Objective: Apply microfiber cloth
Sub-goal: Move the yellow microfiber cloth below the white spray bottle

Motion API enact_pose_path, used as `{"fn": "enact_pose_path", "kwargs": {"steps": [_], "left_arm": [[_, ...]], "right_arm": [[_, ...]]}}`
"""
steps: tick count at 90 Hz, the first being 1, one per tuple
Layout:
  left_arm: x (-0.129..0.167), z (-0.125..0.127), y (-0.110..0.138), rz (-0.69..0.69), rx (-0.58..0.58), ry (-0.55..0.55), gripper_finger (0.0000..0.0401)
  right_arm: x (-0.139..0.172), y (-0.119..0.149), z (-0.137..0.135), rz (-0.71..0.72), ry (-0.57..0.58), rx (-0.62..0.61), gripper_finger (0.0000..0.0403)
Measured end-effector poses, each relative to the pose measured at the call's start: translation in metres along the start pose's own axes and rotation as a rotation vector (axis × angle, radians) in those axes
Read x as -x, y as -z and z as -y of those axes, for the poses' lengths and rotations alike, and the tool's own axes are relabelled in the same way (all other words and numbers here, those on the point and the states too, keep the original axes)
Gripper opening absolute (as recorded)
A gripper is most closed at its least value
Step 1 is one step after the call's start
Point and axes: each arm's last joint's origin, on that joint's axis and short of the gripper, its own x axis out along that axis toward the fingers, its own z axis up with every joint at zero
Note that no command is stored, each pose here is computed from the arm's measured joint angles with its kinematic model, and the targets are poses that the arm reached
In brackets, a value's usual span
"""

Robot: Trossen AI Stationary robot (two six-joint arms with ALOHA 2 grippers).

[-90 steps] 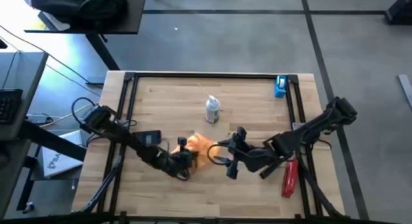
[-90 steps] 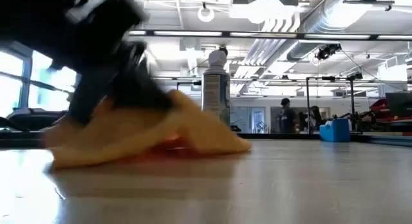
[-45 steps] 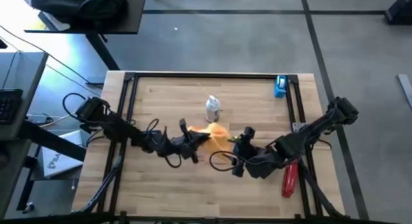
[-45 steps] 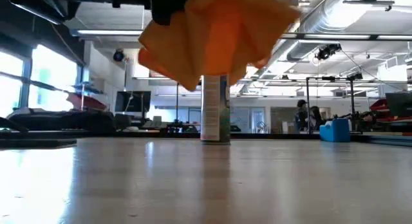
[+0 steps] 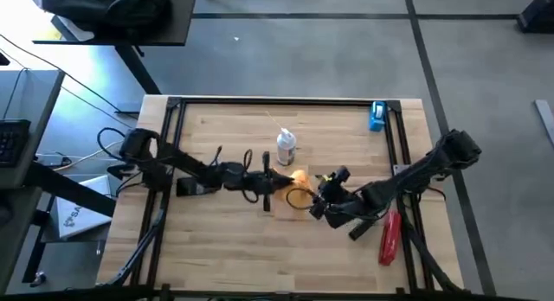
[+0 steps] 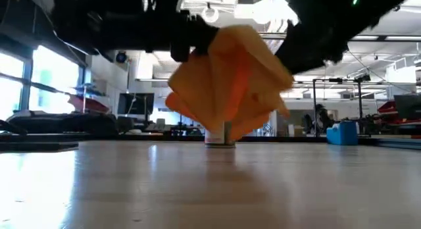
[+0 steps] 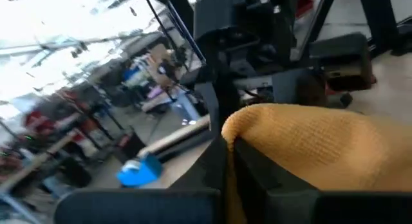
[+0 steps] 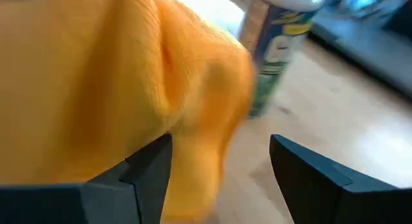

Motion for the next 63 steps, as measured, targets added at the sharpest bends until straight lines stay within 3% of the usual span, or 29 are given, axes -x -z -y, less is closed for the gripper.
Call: {"fn": "enact_pose_path", "kwargs": {"steps": [14, 36, 63], "left_arm": [[-0.009, -0.012, 0.013, 0.000, 0.115, -0.007, 0.0016], [-0.013, -0.021, 0.006, 0.096, 0.257, -0.052, 0.0067], [-0.001, -0.021, 0.014, 0.021, 0.298, -0.136, 0.0119]], "right_arm": [[-0.020, 0.012, 0.015, 0.078, -0.144, -0.112, 0.0228], [-0.041, 0.017, 0.027, 0.064, -0.082, -0.096, 0.0228], [-0.065, 0.021, 0.017, 0.028, -0.040, -0.082, 0.0228]]}}
